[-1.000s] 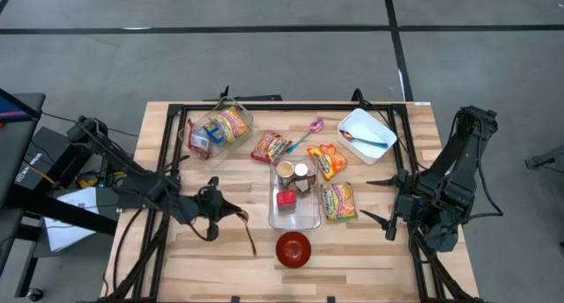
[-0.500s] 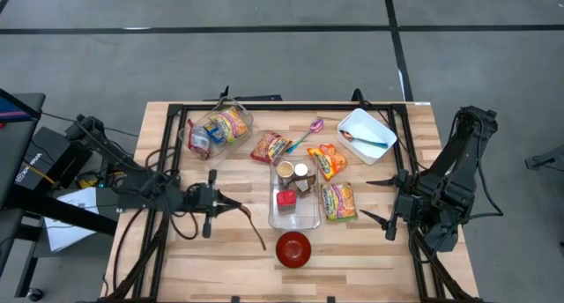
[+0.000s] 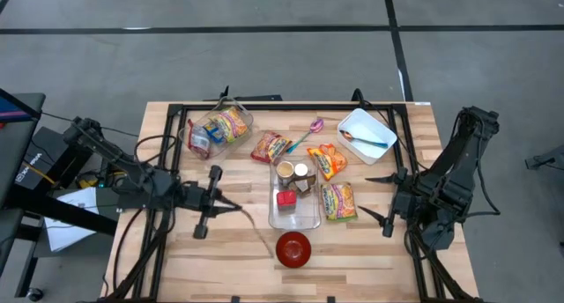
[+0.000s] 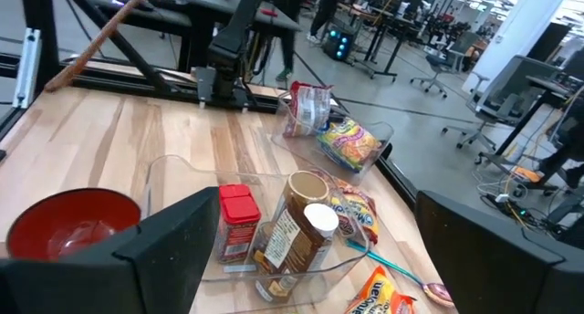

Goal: Pick & Place Food Item
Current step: Put the gold spoon into the white bin

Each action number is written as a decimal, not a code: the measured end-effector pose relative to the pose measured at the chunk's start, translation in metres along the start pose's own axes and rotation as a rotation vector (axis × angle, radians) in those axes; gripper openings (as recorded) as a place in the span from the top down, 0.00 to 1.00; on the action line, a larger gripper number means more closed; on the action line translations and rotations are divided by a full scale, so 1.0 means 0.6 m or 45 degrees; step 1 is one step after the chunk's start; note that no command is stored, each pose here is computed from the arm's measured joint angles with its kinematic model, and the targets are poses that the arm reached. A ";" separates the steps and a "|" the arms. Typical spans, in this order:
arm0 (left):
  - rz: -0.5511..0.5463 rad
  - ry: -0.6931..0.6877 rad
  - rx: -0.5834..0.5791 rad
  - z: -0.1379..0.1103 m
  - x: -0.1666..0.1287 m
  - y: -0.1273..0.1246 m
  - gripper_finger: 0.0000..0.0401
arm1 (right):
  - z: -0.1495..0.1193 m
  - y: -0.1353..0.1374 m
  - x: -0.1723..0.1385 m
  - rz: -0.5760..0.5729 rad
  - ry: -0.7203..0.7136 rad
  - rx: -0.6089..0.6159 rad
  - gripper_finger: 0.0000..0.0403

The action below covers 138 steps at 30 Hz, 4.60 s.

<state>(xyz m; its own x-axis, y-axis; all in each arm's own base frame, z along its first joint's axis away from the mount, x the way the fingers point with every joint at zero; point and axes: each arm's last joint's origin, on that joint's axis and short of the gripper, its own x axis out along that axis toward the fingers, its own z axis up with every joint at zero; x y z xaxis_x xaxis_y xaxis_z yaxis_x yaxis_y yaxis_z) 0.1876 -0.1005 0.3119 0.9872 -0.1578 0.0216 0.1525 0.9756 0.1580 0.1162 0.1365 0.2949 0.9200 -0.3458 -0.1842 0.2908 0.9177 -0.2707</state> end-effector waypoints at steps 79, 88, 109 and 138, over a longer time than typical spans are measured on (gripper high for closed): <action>0.725 -0.254 0.891 -0.090 0.228 0.000 1.00 | 0.051 0.048 0.197 -0.108 -0.082 -0.408 0.11; 0.722 -0.255 0.883 -0.090 0.228 0.000 1.00 | 0.052 0.040 0.211 -0.116 -0.091 -0.368 0.12; 0.719 -0.259 0.857 -0.090 0.228 0.001 1.00 | 0.052 0.036 0.218 -0.061 -0.104 -0.313 0.38; 0.687 -0.235 0.878 -0.094 0.231 0.000 1.00 | 0.043 0.034 0.223 -0.044 -0.057 -0.343 0.98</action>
<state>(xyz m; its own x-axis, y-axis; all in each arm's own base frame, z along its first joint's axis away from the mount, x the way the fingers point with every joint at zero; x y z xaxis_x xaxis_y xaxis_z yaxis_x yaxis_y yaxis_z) 0.3269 -0.1138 0.2592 0.8844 0.2160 0.4138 -0.4509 0.6248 0.6375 0.2521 0.1137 0.2893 0.9231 -0.3617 -0.1303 0.2474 0.8182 -0.5190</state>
